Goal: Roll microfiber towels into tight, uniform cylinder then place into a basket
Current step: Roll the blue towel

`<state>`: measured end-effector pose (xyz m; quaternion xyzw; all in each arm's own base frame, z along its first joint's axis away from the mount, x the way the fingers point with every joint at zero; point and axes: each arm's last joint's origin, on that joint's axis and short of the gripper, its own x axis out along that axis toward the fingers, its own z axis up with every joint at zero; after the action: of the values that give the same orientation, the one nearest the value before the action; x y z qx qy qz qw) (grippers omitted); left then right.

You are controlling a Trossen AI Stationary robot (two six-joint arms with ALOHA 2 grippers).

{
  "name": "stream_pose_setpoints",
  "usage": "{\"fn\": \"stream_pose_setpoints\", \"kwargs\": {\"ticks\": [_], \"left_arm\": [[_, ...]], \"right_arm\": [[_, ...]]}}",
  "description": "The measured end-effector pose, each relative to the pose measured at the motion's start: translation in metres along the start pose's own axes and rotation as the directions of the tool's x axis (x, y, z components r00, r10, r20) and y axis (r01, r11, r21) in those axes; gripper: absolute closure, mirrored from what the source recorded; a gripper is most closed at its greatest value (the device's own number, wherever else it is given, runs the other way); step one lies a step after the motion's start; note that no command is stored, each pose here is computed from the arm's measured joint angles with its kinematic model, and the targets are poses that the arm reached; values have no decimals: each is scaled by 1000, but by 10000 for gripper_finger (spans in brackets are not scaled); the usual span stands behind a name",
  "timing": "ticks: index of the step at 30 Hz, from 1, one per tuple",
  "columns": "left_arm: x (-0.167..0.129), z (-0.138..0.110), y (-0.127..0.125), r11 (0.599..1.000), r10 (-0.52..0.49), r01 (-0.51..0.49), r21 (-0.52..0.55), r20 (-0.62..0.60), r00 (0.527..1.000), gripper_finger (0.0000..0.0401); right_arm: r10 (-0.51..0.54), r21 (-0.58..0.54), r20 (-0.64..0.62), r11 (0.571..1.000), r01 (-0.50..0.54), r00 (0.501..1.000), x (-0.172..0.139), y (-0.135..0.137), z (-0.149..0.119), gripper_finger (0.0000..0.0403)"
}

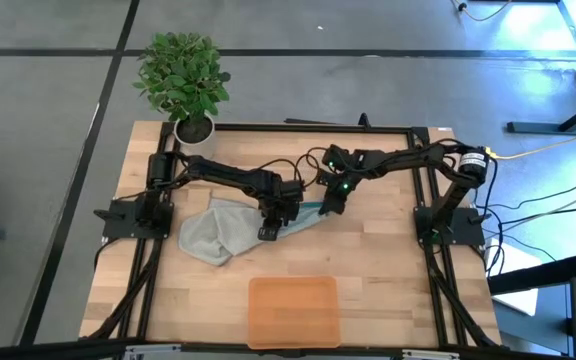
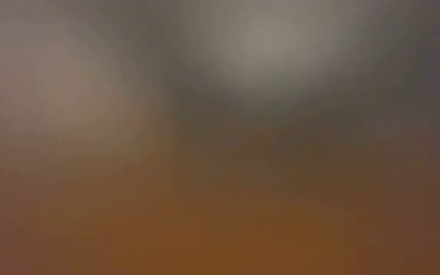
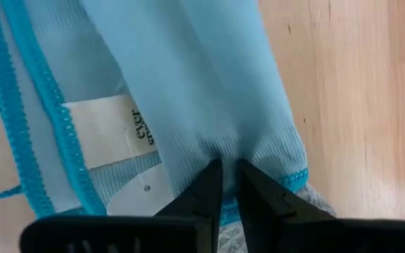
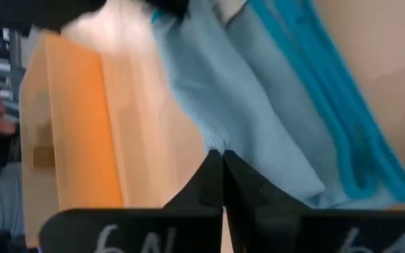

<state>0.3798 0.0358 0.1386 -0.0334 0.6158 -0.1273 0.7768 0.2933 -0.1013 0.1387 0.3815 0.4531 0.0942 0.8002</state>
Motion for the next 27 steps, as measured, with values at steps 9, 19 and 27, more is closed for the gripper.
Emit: {"fn": "stream_pose_setpoints", "kwargs": {"ticks": [9,19,27], "left_arm": [[0,0,0,1000,1,-1,25,3,1000,362],[0,2,1,1000,8,-9,27,19,1000,362],[8,-2,-3,997,-71,70,32,45,996,362]], "right_arm": [[-53,75,108,996,45,993,-16,-17,11,402],[-94,48,162,995,87,982,-20,-20,16,402],[52,102,29,993,-54,998,-13,-11,4,402]]}}
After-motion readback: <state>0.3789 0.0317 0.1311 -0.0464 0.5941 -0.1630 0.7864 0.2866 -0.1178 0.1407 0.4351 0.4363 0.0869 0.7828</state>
